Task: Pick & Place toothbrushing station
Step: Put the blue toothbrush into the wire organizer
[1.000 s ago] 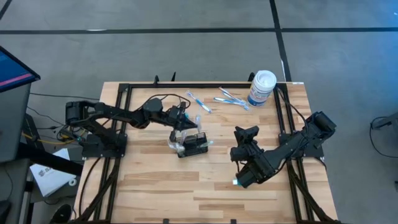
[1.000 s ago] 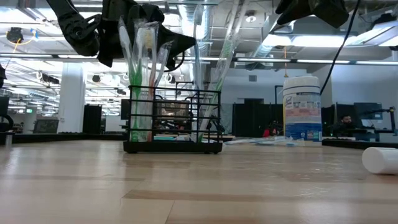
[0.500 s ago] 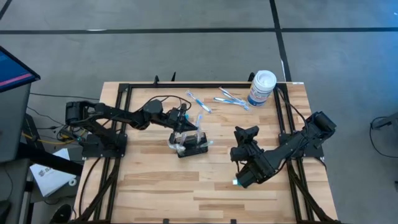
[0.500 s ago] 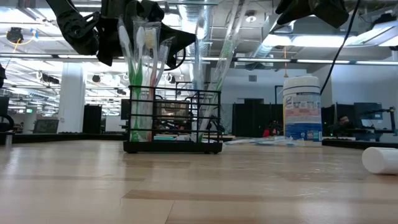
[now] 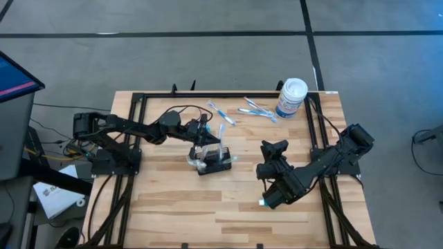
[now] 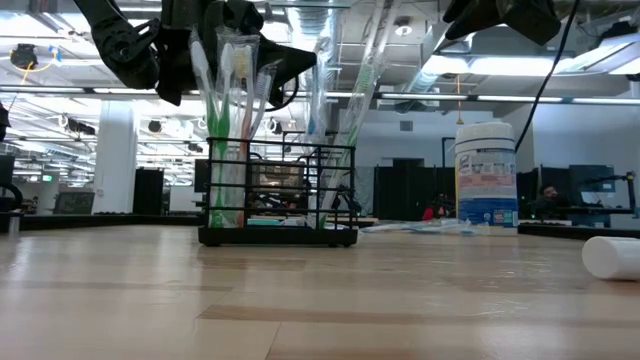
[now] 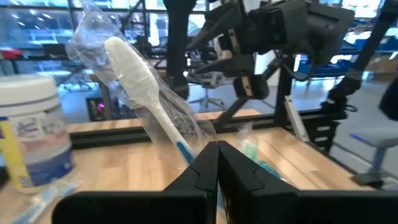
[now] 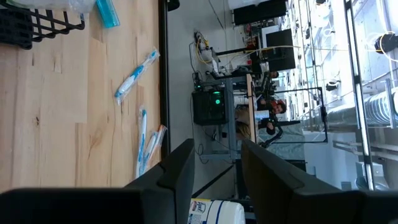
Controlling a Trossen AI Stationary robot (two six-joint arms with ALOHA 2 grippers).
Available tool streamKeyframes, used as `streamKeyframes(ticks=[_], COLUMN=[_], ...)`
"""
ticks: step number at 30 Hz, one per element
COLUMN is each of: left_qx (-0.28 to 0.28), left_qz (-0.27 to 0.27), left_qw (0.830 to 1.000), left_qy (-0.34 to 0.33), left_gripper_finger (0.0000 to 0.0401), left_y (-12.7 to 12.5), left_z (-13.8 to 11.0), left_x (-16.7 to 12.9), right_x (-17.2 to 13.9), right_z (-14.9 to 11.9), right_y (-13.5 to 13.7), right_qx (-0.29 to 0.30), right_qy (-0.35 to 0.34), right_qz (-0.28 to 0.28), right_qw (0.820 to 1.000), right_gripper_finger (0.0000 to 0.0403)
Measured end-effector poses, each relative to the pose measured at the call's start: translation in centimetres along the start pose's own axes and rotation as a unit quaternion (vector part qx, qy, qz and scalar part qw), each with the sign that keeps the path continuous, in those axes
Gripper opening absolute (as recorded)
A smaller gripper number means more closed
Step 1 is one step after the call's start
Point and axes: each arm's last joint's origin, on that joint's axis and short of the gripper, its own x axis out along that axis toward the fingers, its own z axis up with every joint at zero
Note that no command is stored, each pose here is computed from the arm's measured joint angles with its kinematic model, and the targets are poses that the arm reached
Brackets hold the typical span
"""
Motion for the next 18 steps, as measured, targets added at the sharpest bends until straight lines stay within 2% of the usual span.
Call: streamKeyframes(ticks=[5,18], left_qx=[0.015,0.033], left_qz=[0.034,0.056], left_qw=[0.999,0.998], left_qy=[0.002,0.009], left_gripper_finger=[0.0,0.0], left_y=[-0.01,-0.6], left_z=[-0.04,-0.43], left_x=[0.11,0.61], right_x=[0.01,0.01], right_z=[0.0,0.01], right_y=[0.0,0.0], right_qx=[0.0,0.001], right_qy=[0.0,0.0], right_qz=[0.0,0.0], right_qw=[1.0,1.0], right_gripper_finger=[0.0122,0.0122])
